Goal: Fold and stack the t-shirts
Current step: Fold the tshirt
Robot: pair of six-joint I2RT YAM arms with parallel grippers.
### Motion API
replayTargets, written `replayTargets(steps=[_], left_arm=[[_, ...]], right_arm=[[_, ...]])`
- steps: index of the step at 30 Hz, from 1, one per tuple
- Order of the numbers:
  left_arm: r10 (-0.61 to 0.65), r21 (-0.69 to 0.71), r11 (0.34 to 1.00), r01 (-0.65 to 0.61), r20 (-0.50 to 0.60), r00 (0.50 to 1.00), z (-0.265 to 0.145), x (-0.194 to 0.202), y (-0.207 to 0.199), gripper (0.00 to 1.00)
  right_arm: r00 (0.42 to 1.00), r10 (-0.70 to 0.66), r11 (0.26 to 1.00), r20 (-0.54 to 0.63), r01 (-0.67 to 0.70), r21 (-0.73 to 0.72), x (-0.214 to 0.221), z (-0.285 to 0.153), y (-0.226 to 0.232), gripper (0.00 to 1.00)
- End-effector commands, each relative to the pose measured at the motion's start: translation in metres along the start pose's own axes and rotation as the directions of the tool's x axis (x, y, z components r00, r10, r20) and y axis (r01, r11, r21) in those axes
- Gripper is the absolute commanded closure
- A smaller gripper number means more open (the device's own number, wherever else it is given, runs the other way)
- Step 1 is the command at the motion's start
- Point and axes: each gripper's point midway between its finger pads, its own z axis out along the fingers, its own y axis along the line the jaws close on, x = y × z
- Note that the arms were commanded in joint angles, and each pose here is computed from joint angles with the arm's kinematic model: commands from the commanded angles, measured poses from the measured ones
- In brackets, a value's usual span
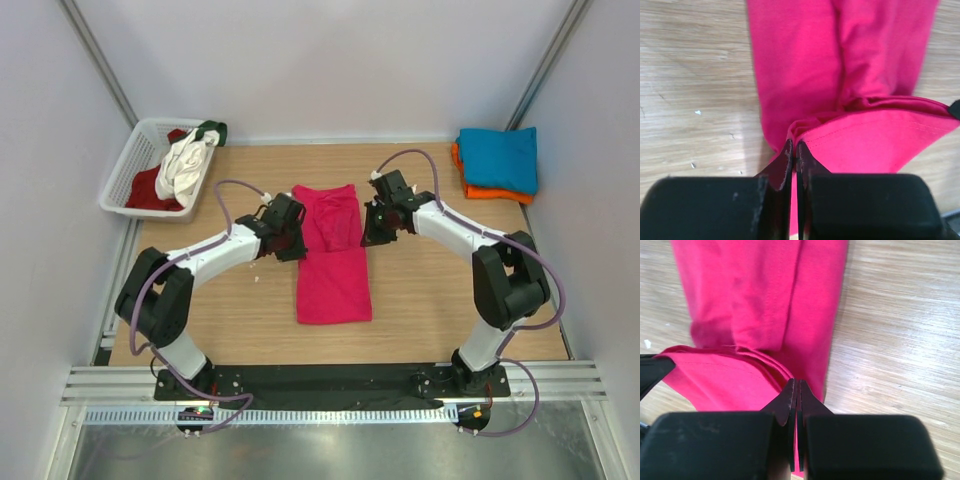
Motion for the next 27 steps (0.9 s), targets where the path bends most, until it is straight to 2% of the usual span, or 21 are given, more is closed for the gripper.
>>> replayTargets(steps=[1, 4, 5, 7, 8, 9, 11, 12, 15, 18, 21, 24, 25, 27], left_arm=[[0.025, -0.050, 0.998, -0.023, 0.029, 0.999, 0.015, -0.007, 0.008, 1.00], [0.023, -0.061, 0.998, -0.022, 0.008, 1.000, 0.024, -0.002, 0.011, 1.00], [0.023, -0.069, 0.997, -0.023, 0.002, 1.000, 0.028, 0.000, 0.013, 0.99], [0.032, -0.073, 0.997, -0.031, 0.013, 0.999, 0.028, -0.002, 0.013, 0.92], [0.041, -0.072, 0.997, -0.039, 0.026, 0.999, 0.026, -0.006, 0.012, 0.86], [0.049, -0.068, 0.997, -0.046, 0.034, 0.998, 0.024, -0.009, 0.011, 0.68], [0.077, -0.073, 0.995, -0.072, 0.066, 0.995, 0.017, -0.021, 0.007, 0.52], [0.087, -0.085, 0.993, -0.082, 0.064, 0.994, 0.013, -0.022, 0.009, 0.37], [0.106, -0.084, 0.991, -0.099, 0.082, 0.991, -0.006, -0.030, 0.006, 0.19], [0.064, -0.025, 0.998, -0.062, 0.086, 0.994, -0.030, -0.024, 0.000, 0.13], [-0.001, 0.050, 0.999, -0.003, 0.064, 0.998, -0.047, -0.008, -0.005, 0.11], [-0.044, 0.114, 0.993, 0.039, 0.045, 0.998, -0.058, 0.009, -0.013, 0.13], [-0.049, 0.184, 0.982, 0.042, 0.035, 0.998, -0.072, 0.013, -0.026, 0.14], [-0.073, 0.260, 0.964, 0.062, 0.036, 0.997, -0.079, 0.020, -0.042, 0.20]], right_arm=[[1.000, -0.003, 0.999, -0.004, 0.003, 0.039, -0.003, 0.011, -0.009, 0.99], [0.999, -0.012, 0.999, -0.036, 0.014, 0.047, 0.003, 0.023, -0.014, 0.92], [0.999, -0.015, 0.999, -0.048, 0.017, 0.042, 0.003, 0.028, -0.013, 0.86], [0.998, -0.025, 0.998, -0.059, 0.028, 0.048, 0.001, 0.031, -0.014, 0.75], [0.999, -0.032, 0.998, -0.044, 0.035, 0.046, -0.007, 0.029, -0.012, 0.64], [0.998, -0.040, 0.998, -0.041, 0.042, 0.049, -0.009, 0.030, -0.011, 0.59], [0.998, -0.067, 0.996, -0.011, 0.068, 0.053, -0.021, 0.023, -0.008, 0.51], [0.997, -0.075, 0.996, 0.005, 0.074, 0.059, -0.027, 0.018, -0.008, 0.48], [0.995, -0.093, 0.993, 0.047, 0.090, 0.077, -0.041, -0.003, -0.005, 0.41], [0.996, -0.073, 0.994, 0.060, 0.068, 0.080, -0.036, -0.019, -0.005, 0.27], [0.996, -0.035, 0.998, 0.081, 0.032, 0.046, -0.025, -0.037, -0.001, 0.25], [0.997, 0.012, 0.996, 0.083, -0.005, -0.089, -0.006, -0.053, 0.019, 0.31], [0.997, 0.029, 0.986, 0.070, -0.017, -0.163, 0.000, -0.059, 0.031, 0.33], [0.997, 0.071, 0.972, 0.042, -0.059, -0.228, 0.023, -0.062, 0.039, 0.43]])
